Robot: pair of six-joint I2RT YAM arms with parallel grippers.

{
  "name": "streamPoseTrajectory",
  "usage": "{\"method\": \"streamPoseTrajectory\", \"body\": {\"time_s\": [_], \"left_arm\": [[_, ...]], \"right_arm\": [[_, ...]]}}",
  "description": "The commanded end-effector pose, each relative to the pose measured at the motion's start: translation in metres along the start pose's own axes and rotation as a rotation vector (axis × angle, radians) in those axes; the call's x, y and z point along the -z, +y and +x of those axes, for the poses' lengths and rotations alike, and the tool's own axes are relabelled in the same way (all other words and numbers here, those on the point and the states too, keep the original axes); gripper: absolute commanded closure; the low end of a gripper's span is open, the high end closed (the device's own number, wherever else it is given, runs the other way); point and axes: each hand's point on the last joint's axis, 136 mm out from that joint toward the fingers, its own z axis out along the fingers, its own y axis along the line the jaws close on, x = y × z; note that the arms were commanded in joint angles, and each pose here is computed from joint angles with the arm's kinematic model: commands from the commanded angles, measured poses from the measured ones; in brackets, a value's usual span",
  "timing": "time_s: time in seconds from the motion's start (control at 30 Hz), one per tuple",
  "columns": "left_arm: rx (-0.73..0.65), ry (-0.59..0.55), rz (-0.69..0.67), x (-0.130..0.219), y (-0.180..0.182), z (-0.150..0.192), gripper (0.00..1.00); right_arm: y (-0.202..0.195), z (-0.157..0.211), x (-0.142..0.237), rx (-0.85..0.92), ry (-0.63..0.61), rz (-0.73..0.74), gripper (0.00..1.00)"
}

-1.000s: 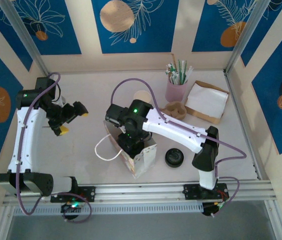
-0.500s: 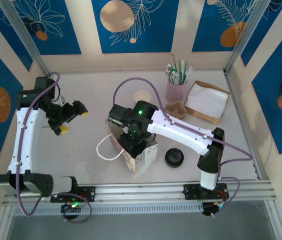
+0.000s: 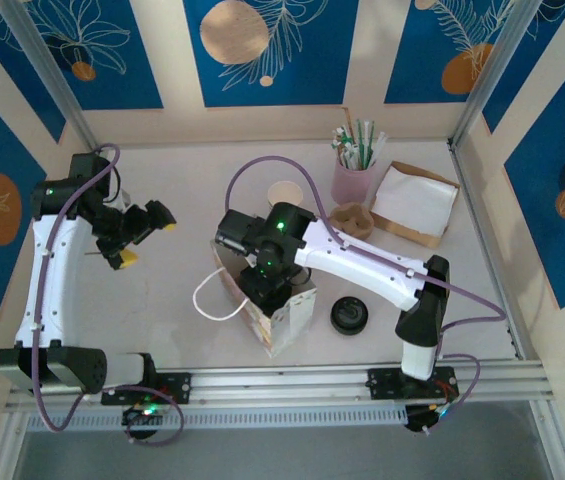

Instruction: Pack the takeout coffee

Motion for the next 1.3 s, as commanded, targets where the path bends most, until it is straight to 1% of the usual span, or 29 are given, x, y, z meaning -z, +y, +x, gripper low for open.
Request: {"method": "streamPoseTrajectory", "body": {"time_s": [0.0,0.87,0.97,1.07,1.27], "left_arm": [[0.01,0.003,0.013,0.0037,-0.0013,0.0004,0.0],[0.01,0.003,0.005,0.0037,0.0001,-0.0003,0.0],[0.01,0.005,0.005,0.0033,0.0,-0.0004,0.0],[0.01,0.005,0.005,0.0033,-0.0003,-0.0002,0.0],[0.009,0.004,0.008,0.0032,-0.0008,-0.0007,0.0]], "right_arm": [[-0.0001,0.0054,0.0035,0.01,-0.004,0.006,0.4],[0.0004,0.003,0.0003,0.009,-0.007,0.006,0.4],[0.0006,0.0033,0.0002,0.011,-0.005,0.006,0.34],[0.0008,0.0034,0.0003,0.013,-0.008,0.011,0.26],[0.0012,0.0027,0.0006,0.02,-0.006,0.012,0.23]]}}
